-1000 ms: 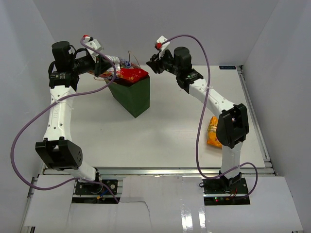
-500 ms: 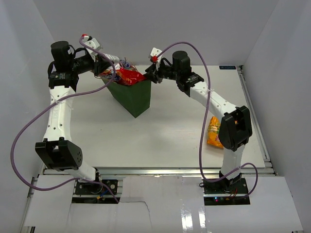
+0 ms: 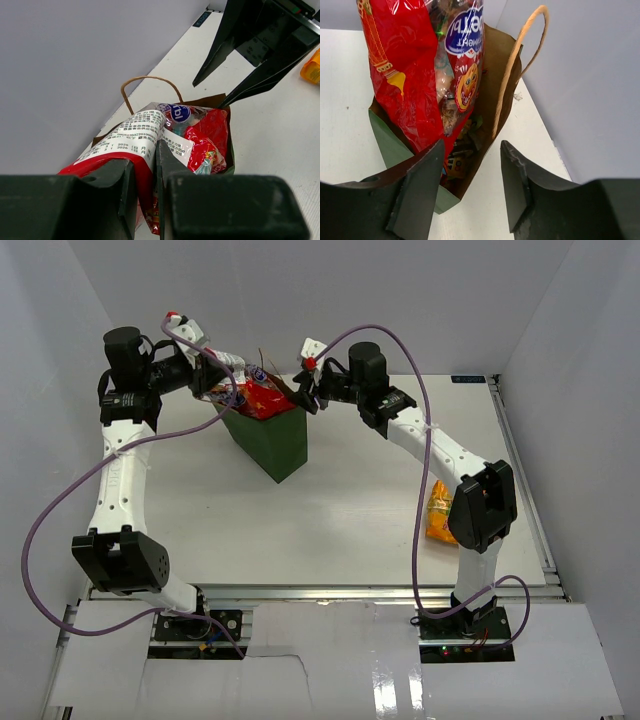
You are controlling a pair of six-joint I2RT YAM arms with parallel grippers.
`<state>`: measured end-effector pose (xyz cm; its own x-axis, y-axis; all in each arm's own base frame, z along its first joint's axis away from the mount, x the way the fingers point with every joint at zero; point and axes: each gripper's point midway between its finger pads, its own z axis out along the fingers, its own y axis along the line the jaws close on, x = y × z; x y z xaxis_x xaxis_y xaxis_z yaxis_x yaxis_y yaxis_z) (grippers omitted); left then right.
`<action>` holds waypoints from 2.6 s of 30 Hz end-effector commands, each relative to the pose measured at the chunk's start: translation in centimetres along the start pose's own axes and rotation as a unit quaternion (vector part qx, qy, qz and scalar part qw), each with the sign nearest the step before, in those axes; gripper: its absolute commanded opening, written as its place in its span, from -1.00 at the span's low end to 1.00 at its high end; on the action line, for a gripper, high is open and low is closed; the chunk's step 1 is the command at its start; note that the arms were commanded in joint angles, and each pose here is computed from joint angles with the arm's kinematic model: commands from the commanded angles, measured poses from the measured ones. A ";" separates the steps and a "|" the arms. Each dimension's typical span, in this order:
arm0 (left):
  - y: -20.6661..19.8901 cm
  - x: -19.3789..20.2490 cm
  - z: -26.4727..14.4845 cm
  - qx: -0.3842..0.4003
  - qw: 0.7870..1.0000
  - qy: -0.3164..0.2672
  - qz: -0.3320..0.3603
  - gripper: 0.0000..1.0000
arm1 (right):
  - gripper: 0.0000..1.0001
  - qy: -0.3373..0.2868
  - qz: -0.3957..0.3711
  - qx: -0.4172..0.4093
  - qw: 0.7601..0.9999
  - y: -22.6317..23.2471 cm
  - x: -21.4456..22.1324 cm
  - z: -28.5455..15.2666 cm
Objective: Place the snacks into the paper bag
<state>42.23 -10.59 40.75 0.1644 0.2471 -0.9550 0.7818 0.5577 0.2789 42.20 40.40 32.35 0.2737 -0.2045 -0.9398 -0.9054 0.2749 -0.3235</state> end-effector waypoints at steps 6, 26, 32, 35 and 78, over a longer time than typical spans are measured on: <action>-0.7 -4.3 -1.4 -0.008 0.994 -0.056 0.091 -1.00 | 0.25 -0.018 -0.013 0.021 1.000 -0.9 -2.6 -0.7; -0.7 -3.9 0.8 -0.007 0.995 -0.095 0.035 0.37 | 0.75 -0.023 0.072 0.042 0.996 -5.3 -2.5 -10.0; -0.4 -6.0 0.9 -0.015 0.992 -0.125 0.024 0.96 | 0.96 0.027 0.096 -0.003 0.995 -2.6 2.2 -13.6; 0.3 -8.3 0.5 -0.031 0.989 -0.141 0.027 0.96 | 0.94 0.066 0.125 0.007 0.990 -1.6 5.3 -16.0; -14.6 2.6 -14.9 -0.314 0.873 -0.133 -0.349 0.96 | 0.81 0.528 0.510 0.332 0.592 11.9 32.0 -39.1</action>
<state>22.66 -5.83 36.38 0.0139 -0.4586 -0.8885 0.2714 0.8570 -0.4381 29.23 -0.43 5.39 -0.9542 -0.0433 -0.2961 -0.0430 0.9990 -0.0073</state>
